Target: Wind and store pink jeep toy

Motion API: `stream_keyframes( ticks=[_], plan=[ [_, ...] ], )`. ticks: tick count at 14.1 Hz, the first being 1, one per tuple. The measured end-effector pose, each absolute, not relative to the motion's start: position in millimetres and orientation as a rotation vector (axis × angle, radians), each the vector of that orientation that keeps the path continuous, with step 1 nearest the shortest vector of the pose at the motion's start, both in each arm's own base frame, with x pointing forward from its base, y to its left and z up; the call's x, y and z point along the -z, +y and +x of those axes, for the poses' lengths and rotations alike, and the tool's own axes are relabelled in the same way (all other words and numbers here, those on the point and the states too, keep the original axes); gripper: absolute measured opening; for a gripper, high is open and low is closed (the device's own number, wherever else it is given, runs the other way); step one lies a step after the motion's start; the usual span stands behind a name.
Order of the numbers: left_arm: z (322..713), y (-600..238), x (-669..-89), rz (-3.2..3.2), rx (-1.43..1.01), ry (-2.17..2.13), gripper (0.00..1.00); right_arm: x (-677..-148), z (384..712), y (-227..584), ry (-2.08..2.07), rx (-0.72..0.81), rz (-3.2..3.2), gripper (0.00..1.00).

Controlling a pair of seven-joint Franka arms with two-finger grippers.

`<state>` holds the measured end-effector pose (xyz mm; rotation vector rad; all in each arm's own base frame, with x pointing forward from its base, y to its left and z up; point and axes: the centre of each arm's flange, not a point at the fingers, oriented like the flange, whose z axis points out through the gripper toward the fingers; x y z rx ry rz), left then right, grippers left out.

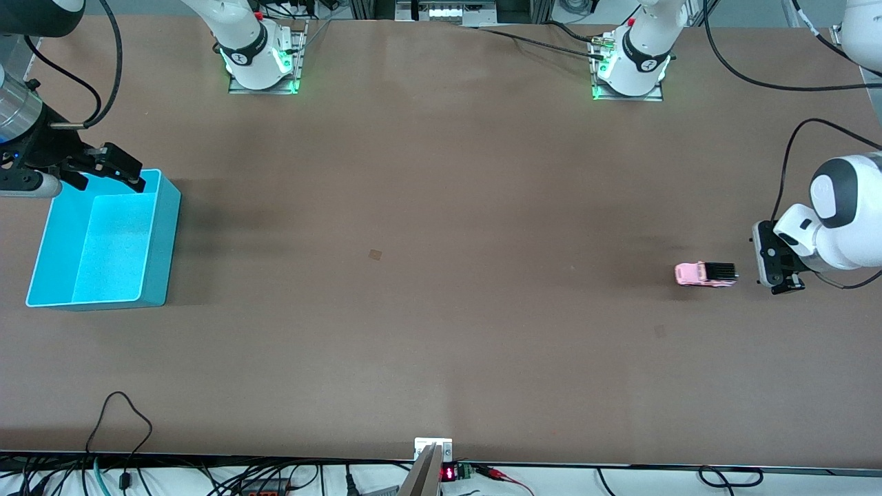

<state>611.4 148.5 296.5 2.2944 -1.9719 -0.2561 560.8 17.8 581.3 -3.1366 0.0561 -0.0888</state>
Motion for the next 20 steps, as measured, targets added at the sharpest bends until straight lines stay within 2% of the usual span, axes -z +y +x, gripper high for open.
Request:
stream_keyframes(
  ticks=[6,11,16,20],
  plan=[
    [626.5,34.7,-374.2,2.477,0.429,-1.605,1.00,-580.4,560.7,17.4,0.056,0.085,-3.137,1.00],
    [621.4,-43.6,-439.8,2.728,0.498,-1.260,1.00,-579.0,560.6,14.8,0.063,0.081,-3.137,1.00],
    [591.9,-106.7,-507.7,3.014,0.406,-0.840,1.00,-578.9,560.6,14.4,0.064,0.081,-3.137,1.00],
    [572.9,-79.3,-546.9,3.164,0.200,-0.325,1.00,-578.8,560.6,13.9,0.065,0.080,-3.137,1.00]
  ],
)
